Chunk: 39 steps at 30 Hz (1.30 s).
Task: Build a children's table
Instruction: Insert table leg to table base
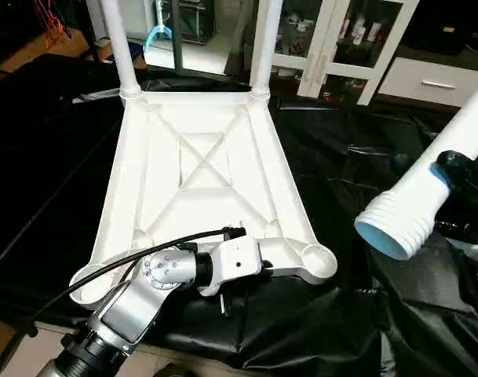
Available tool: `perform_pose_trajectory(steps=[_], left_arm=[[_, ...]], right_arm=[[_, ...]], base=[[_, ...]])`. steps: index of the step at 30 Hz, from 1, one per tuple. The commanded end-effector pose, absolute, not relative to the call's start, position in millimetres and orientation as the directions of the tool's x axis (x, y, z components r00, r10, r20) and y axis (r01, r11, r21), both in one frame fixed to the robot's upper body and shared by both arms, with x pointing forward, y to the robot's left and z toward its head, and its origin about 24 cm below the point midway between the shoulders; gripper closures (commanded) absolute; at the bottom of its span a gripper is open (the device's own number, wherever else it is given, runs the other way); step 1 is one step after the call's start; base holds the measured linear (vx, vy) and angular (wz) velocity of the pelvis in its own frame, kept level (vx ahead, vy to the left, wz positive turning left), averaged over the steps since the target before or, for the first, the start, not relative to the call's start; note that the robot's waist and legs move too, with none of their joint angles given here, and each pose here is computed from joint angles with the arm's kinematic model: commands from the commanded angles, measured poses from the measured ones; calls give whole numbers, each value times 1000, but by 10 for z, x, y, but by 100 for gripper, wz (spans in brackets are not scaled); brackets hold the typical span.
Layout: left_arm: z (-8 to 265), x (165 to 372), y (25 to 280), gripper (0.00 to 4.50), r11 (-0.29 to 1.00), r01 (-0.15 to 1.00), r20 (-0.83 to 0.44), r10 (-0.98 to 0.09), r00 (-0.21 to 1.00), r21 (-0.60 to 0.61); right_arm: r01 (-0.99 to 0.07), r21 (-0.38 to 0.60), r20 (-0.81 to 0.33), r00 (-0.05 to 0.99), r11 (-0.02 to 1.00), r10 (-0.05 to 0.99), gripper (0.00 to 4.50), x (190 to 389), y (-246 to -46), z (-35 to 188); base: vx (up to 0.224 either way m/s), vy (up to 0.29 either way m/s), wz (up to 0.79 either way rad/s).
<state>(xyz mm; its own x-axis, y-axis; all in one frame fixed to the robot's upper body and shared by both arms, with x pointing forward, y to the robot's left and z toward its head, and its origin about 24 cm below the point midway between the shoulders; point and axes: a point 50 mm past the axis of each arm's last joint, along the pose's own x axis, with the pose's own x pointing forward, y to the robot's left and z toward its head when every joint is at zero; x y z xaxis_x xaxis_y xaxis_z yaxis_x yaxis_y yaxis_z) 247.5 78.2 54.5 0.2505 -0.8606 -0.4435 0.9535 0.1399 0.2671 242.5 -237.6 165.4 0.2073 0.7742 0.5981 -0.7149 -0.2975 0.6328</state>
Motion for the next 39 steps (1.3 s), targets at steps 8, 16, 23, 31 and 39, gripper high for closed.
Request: perform_pose_trajectory(steps=[8,16,23,31,39], left_arm=[[429,2403,755,450,121,968,-473,-855,214,220],[426,2396,752,450,118,969,-475,-854,211,218],[421,2390,751,450,111,969,-478,-854,206,219],[426,2394,736,450,112,968,-478,-853,209,223],[422,2394,746,450,114,968,-482,-850,212,225]], right_arm=[[-667,732,402,589,141,701,266,2779,-2333,1477],[-656,743,390,586,133,710,266,2730,-2312,1452],[-664,585,121,638,465,761,266,2740,-2201,1244],[-709,465,-18,591,530,806,266,2598,-2091,932],[-748,360,-84,568,557,818,266,2525,-2147,836]], base=[[0,0,0],[0,0,0],[0,0,0],[0,0,0],[0,0,0]])
